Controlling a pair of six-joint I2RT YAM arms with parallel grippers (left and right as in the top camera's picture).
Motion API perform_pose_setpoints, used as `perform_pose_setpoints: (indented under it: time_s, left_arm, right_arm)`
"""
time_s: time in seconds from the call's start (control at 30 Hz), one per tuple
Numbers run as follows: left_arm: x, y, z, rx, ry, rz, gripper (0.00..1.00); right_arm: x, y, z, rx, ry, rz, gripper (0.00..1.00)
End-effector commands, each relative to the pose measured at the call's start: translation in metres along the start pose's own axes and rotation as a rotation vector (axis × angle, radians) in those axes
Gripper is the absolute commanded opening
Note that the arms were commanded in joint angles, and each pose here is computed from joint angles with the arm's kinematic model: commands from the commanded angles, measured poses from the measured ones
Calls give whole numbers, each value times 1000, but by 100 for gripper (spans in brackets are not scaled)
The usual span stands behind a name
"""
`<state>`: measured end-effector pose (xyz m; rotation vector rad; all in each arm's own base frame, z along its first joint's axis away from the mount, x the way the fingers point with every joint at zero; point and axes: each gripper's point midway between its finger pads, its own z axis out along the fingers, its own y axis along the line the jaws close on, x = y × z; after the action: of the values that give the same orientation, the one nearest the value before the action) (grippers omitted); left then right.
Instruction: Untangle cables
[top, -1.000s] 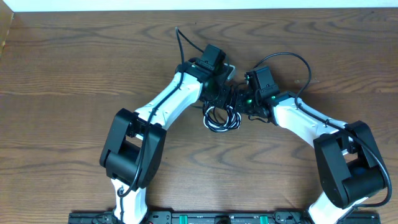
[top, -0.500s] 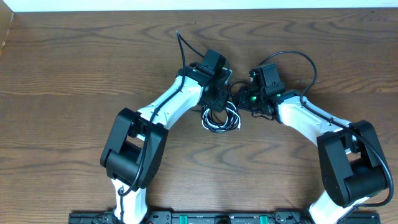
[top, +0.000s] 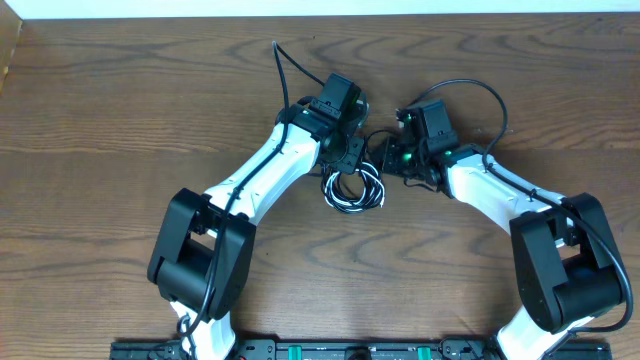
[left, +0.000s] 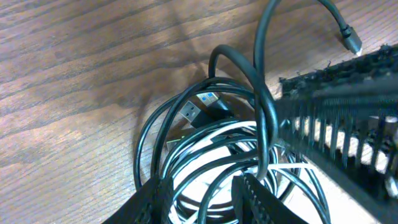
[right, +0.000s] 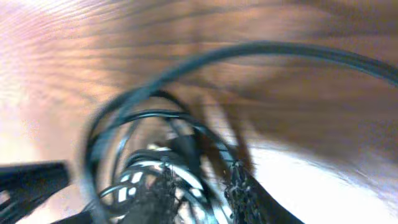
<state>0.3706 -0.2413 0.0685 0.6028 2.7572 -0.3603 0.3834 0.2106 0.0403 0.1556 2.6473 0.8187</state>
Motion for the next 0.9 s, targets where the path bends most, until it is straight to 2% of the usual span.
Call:
perform_pose_setpoints:
  time_s: [0.0,0.13,0.47,0.87]
  left_arm:
    - [3,5,6,-15,10,-9,39]
    - [9,6,21,-11,43,-25,38]
    - [16,5,52,-9,77,-39,38]
    - [15,4,54,-8,74,-37,38]
  right_arm:
    - [3,13,-3,-116,44,-94,31]
    - [-3,3,-8,-121,43,-61,37]
    - [-5,2,-9,-129,44,-54,38]
    - [-3,4,-9,-132,47,-75,43]
